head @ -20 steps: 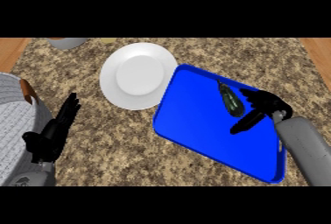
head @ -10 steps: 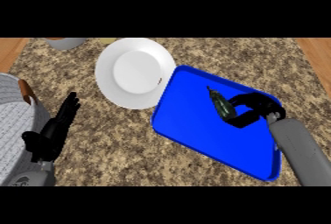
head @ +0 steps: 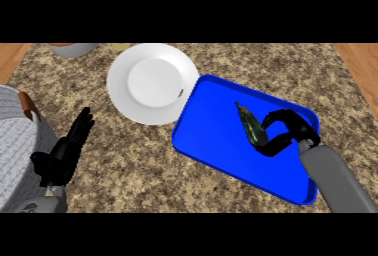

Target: Pick the eggplant from the tray and place it in the plate

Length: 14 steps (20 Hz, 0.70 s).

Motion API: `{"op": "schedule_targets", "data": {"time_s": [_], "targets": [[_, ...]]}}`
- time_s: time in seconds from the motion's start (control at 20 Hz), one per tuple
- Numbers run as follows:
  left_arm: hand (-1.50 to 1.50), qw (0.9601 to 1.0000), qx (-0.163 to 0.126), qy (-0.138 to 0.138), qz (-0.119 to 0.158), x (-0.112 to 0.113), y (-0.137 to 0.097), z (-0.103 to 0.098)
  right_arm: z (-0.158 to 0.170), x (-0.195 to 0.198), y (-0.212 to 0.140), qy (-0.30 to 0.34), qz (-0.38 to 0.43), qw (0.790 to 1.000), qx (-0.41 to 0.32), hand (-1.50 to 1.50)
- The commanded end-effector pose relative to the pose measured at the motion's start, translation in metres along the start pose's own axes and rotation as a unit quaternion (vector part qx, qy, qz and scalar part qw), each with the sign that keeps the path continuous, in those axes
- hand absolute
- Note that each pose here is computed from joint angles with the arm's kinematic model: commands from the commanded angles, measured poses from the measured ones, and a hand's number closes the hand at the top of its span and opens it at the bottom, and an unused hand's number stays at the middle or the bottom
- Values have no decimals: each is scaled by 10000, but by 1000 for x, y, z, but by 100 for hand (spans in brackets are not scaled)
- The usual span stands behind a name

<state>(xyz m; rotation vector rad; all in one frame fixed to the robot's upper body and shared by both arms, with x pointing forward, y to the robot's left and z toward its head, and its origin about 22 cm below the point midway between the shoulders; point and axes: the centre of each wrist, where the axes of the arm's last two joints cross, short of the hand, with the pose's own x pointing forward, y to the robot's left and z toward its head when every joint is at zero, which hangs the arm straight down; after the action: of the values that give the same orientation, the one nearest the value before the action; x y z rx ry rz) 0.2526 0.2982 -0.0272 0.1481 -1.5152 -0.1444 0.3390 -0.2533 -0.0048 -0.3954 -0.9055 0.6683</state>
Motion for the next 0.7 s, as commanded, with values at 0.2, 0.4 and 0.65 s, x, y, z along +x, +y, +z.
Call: {"op": "schedule_targets", "data": {"time_s": [0.2, 0.4, 0.65], "targets": [[0, 10000, 23, -47, 72, 11, 6, -8, 10, -35, 64, -1268, 835, 9633, -2213, 150], [0, 9999, 128, -39, -32, 16, 30, -9, 24, -45, 62, -1643, 590, 9502, -2584, 150], [0, 9999, 50, 84, 21, -3, 11, 4, 68, -12, 67, -2007, 514, 9319, -2978, 150]]}}
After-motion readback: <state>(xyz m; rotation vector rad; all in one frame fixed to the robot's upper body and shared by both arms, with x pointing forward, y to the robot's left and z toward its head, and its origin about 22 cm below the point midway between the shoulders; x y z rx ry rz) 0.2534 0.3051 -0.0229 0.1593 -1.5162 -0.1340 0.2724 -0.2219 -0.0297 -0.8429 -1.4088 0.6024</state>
